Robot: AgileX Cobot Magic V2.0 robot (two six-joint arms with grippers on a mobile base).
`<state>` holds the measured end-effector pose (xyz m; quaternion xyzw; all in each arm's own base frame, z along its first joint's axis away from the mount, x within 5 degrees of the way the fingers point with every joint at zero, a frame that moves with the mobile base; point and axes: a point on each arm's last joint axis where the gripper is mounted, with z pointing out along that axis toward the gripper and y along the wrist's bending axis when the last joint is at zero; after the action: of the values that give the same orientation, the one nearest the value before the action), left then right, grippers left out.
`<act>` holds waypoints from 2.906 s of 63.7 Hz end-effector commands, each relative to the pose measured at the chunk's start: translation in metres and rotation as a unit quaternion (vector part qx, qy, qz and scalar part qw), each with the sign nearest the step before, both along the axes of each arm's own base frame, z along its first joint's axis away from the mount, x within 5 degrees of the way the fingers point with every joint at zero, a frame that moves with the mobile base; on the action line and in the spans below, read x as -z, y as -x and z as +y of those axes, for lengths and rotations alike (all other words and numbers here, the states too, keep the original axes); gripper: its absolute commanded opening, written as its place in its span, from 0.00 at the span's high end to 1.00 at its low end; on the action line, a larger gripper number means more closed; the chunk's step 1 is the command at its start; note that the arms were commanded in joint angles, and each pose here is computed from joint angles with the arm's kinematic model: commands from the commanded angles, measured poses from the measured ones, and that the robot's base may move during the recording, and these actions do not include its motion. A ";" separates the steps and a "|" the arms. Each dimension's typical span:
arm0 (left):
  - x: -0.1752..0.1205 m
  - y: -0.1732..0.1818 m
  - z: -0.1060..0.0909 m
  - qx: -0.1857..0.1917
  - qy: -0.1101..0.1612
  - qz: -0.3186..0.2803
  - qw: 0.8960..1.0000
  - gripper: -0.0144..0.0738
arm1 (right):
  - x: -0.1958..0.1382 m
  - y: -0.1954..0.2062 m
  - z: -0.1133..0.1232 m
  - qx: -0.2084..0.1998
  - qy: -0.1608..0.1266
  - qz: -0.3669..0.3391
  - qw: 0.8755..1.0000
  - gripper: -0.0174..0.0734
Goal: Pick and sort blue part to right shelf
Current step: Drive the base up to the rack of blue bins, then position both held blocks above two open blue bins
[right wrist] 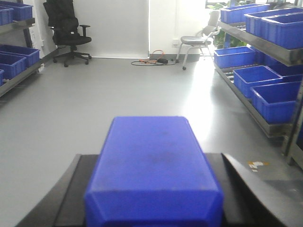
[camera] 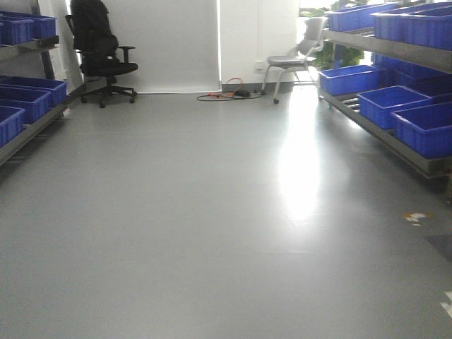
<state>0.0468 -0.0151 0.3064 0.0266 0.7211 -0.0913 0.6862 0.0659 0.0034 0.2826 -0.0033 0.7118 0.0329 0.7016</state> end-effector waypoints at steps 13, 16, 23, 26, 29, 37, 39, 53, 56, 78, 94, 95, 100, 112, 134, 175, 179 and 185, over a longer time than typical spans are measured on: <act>-0.015 0.000 0.002 -0.013 0.017 -0.043 0.999 0.46 | -0.018 0.001 0.000 0.003 0.006 -0.057 0.998 0.37; -0.015 0.000 0.002 -0.013 0.017 -0.043 0.999 0.46 | -0.018 0.001 0.000 0.003 0.006 -0.057 0.998 0.37; -0.015 0.000 0.002 -0.013 0.017 -0.043 0.999 0.46 | -0.018 0.001 0.000 0.003 0.006 -0.057 0.998 0.37; -0.015 0.000 0.002 -0.013 0.017 -0.043 0.999 0.46 | -0.018 0.001 0.000 0.003 0.006 -0.057 0.998 0.37; -0.015 0.000 0.002 -0.013 0.017 -0.043 0.999 0.46 | -0.018 0.001 0.000 0.003 0.006 -0.057 0.998 0.37; -0.015 0.000 0.002 -0.013 0.017 -0.043 0.999 0.46 | -0.018 0.001 0.000 0.003 0.006 -0.057 0.998 0.37; -0.015 0.000 0.002 -0.013 0.017 -0.043 0.999 0.46 | -0.018 0.001 0.000 0.003 0.006 -0.057 0.998 0.37; -0.015 0.000 0.002 -0.013 0.017 -0.043 0.999 0.46 | -0.018 0.001 0.000 0.003 0.006 -0.057 0.998 0.37; -0.015 0.000 0.002 -0.013 0.017 -0.043 0.999 0.46 | -0.018 0.001 0.000 0.003 0.006 -0.057 0.998 0.37; -0.015 0.000 0.002 -0.013 0.017 -0.043 0.999 0.46 | -0.018 0.001 0.000 0.003 0.006 -0.056 0.998 0.37; -0.015 0.000 0.002 -0.013 0.017 -0.043 0.999 0.46 | -0.018 0.001 0.000 0.003 0.006 -0.056 0.998 0.37; -0.015 0.000 0.002 -0.013 0.017 -0.043 0.999 0.46 | -0.018 0.001 0.000 0.003 0.006 -0.056 0.998 0.37; -0.015 0.000 0.002 -0.013 0.017 -0.043 0.999 0.46 | -0.018 0.001 0.000 0.003 0.006 -0.056 0.998 0.37; -0.015 0.000 0.002 -0.013 0.017 -0.043 0.999 0.46 | -0.018 0.001 0.000 0.003 0.006 -0.056 0.998 0.37; -0.015 0.000 0.002 -0.013 0.017 -0.043 0.999 0.46 | -0.018 0.001 0.000 0.003 0.006 -0.056 0.998 0.37; -0.015 0.000 0.002 -0.013 0.017 -0.043 0.999 0.46 | -0.017 0.001 0.000 0.003 0.006 -0.055 0.998 0.37; -0.015 0.000 0.002 -0.013 0.017 -0.043 0.999 0.46 | -0.017 0.001 0.000 0.003 0.006 -0.055 0.998 0.37; -0.015 0.000 0.002 -0.013 0.017 -0.043 0.999 0.46 | -0.017 0.001 0.000 0.003 0.006 -0.055 0.998 0.37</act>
<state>0.0469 -0.0151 0.3064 0.0262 0.7211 -0.0910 0.6863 0.0659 0.0034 0.2824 -0.0033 0.7126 0.0329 0.7008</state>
